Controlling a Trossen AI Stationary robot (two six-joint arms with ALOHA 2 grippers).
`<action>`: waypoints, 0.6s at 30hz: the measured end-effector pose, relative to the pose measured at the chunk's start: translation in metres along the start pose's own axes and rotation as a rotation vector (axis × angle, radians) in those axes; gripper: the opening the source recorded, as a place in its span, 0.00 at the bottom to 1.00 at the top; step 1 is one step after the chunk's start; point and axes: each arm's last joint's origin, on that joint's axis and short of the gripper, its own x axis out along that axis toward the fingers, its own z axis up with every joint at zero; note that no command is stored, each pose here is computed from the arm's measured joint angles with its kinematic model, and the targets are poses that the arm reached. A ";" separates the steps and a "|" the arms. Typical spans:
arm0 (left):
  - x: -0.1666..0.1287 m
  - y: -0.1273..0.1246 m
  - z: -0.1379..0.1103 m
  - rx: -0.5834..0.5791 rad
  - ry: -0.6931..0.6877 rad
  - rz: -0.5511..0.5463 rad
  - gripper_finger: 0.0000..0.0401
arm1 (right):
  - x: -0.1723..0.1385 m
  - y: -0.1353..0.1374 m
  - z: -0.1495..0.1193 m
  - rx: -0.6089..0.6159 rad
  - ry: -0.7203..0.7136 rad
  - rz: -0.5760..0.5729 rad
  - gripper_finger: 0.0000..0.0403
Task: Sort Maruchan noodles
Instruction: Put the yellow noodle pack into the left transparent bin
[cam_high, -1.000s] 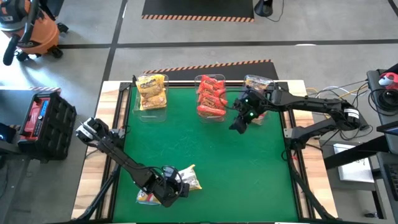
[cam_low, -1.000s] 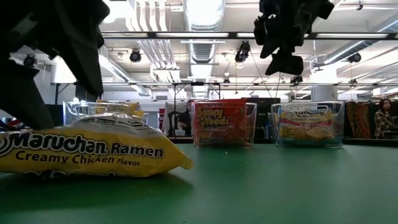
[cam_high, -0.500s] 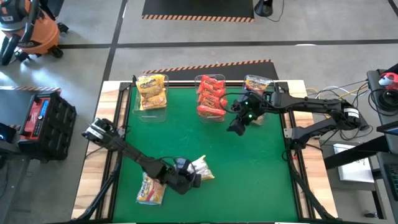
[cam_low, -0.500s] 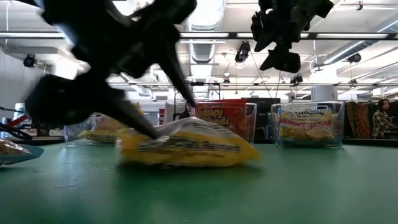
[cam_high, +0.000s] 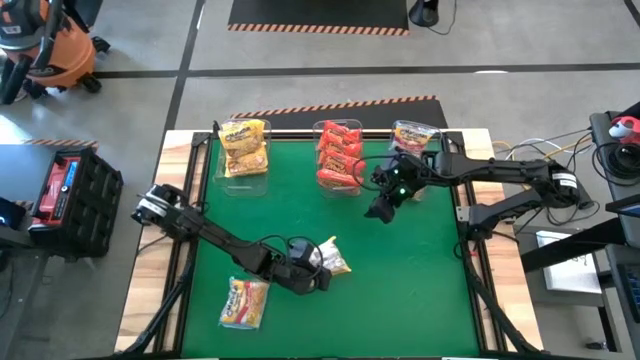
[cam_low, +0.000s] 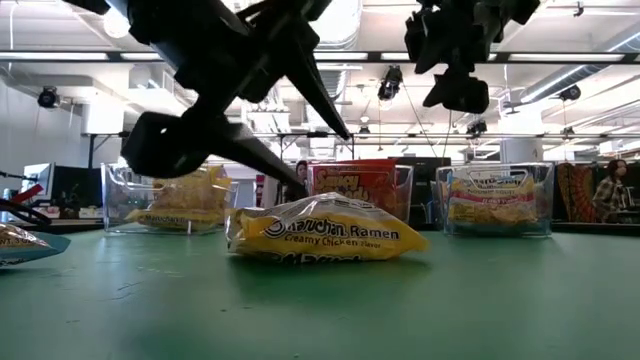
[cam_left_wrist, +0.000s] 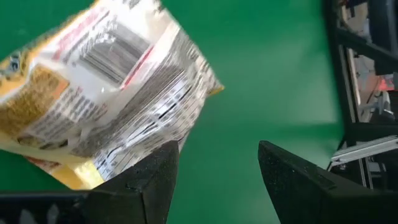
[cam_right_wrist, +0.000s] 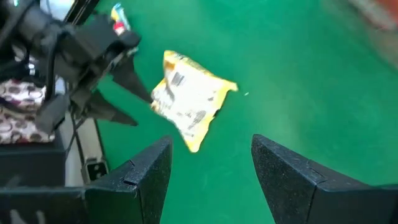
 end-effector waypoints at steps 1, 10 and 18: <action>-0.002 -0.001 0.001 0.006 -0.007 -0.001 0.51 | 0.001 0.002 -0.002 -0.003 0.009 0.005 0.52; -0.005 0.009 0.002 0.003 -0.027 0.103 0.51 | 0.016 0.024 -0.019 -0.081 0.044 0.064 0.52; -0.017 0.017 0.006 0.000 -0.033 0.208 0.51 | 0.024 0.039 -0.030 -0.117 -0.022 -0.014 0.52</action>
